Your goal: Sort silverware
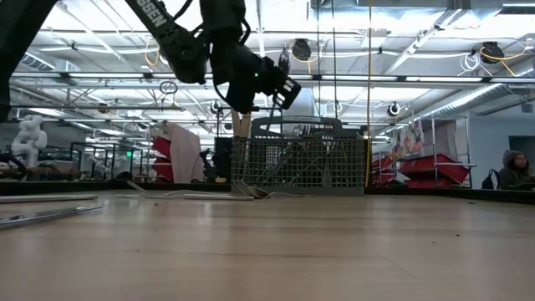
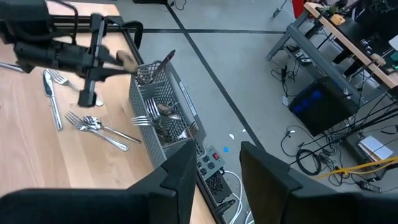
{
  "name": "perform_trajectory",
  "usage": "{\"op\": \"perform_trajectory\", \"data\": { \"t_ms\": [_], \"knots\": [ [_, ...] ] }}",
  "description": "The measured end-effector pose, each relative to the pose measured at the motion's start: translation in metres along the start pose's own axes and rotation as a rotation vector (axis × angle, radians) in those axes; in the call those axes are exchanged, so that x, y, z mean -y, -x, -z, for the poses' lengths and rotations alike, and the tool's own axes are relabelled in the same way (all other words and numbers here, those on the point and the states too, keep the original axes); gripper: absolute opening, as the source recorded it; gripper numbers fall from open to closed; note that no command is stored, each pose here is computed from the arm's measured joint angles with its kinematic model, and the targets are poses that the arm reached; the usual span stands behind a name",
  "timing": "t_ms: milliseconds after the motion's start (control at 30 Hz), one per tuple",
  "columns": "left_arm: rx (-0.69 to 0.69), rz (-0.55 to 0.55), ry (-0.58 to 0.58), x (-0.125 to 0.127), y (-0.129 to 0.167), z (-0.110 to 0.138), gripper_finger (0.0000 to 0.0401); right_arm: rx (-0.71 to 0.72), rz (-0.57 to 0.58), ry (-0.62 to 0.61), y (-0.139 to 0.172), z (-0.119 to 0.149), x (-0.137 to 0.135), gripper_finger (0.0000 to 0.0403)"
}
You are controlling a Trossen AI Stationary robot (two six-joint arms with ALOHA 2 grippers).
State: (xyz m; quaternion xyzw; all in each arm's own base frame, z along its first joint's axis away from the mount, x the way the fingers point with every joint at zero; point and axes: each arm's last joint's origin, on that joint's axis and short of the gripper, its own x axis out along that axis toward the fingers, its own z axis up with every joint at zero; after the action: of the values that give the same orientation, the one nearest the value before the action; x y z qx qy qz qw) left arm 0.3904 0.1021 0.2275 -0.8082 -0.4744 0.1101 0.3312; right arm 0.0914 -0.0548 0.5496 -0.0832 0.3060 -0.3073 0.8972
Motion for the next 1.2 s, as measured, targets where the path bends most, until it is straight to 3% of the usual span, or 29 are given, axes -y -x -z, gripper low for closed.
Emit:
{"op": "perform_trajectory", "data": {
  "t_ms": [300,633,867,1200],
  "knots": [
    [0.016,0.029,0.018,0.003,-0.003,0.0,0.0002,0.0,0.0,0.006,0.0,0.0,0.0,0.0114],
    [-0.176,-0.026,0.078,0.009,-0.006,0.023,0.0001,0.0,0.0,0.043,0.0,0.0,0.0,0.0114],
    [-0.128,-0.084,0.032,0.001,-0.005,0.018,0.0001,0.0,0.0,0.057,0.0,0.0,0.0,0.0114],
    [-0.01,-0.044,-0.005,0.0,-0.006,0.0,0.0005,0.009,-0.03,0.055,0.0,0.0,-0.001,0.0114]
  ]
}}
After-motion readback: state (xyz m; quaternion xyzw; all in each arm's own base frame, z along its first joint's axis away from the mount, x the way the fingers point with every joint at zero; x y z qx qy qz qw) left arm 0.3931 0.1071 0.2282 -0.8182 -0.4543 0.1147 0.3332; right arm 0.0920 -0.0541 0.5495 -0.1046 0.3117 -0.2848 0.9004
